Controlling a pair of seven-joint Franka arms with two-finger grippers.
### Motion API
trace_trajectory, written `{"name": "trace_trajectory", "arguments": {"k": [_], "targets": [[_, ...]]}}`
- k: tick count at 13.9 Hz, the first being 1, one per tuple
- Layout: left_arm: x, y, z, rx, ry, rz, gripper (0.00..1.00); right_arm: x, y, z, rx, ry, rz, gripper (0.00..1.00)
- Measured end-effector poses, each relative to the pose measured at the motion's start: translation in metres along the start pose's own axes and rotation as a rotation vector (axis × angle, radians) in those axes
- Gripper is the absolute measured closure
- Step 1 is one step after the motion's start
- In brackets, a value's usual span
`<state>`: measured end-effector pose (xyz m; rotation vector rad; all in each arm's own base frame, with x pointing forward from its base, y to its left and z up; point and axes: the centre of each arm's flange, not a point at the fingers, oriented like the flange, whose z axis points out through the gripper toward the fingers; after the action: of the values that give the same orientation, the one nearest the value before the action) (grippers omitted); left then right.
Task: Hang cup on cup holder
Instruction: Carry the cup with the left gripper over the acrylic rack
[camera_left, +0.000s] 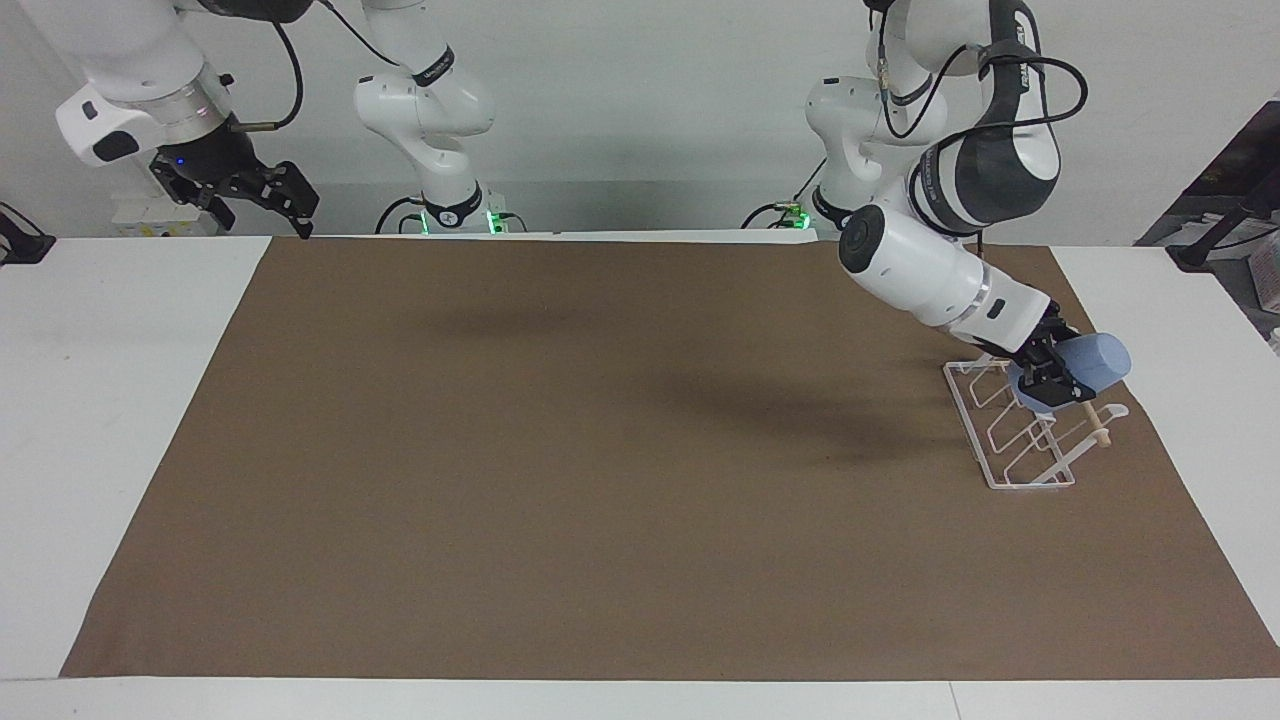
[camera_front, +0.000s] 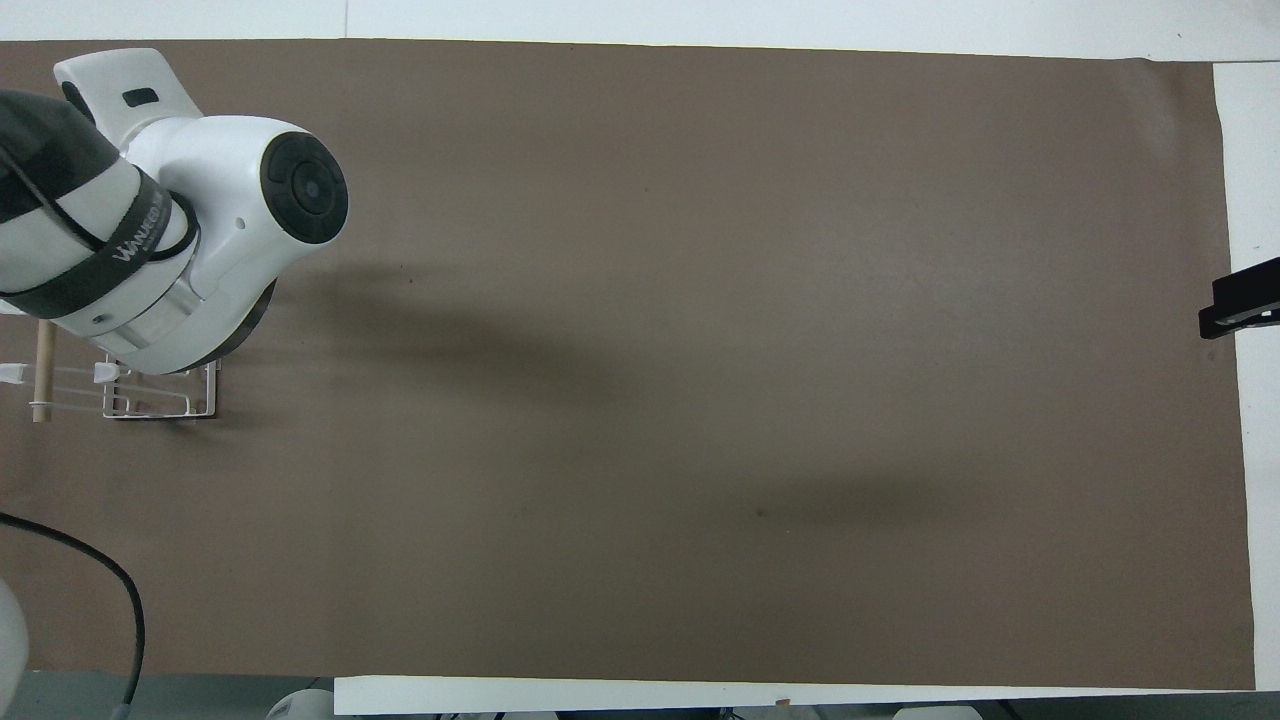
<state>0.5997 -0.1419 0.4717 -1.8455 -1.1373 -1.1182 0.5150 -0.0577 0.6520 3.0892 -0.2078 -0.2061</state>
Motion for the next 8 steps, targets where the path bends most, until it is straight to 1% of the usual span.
{"name": "trace_trajectory", "arguments": {"k": [2, 4, 8], "targets": [[-0.014, 0.01, 0.006, -0.02, 0.045, 0.056, 0.22, 0.001, 0.008, 0.001, 0.002, -0.003, -0.006, 0.0], [-0.025, 0.017, 0.021, -0.025, 0.07, 0.092, 0.22, 0.001, 0.012, 0.002, 0.003, -0.004, -0.005, 0.0], [-0.042, 0.021, 0.052, 0.004, 0.077, 0.13, 0.22, 0.0, 0.011, 0.004, 0.003, -0.014, -0.008, 0.0]]}}
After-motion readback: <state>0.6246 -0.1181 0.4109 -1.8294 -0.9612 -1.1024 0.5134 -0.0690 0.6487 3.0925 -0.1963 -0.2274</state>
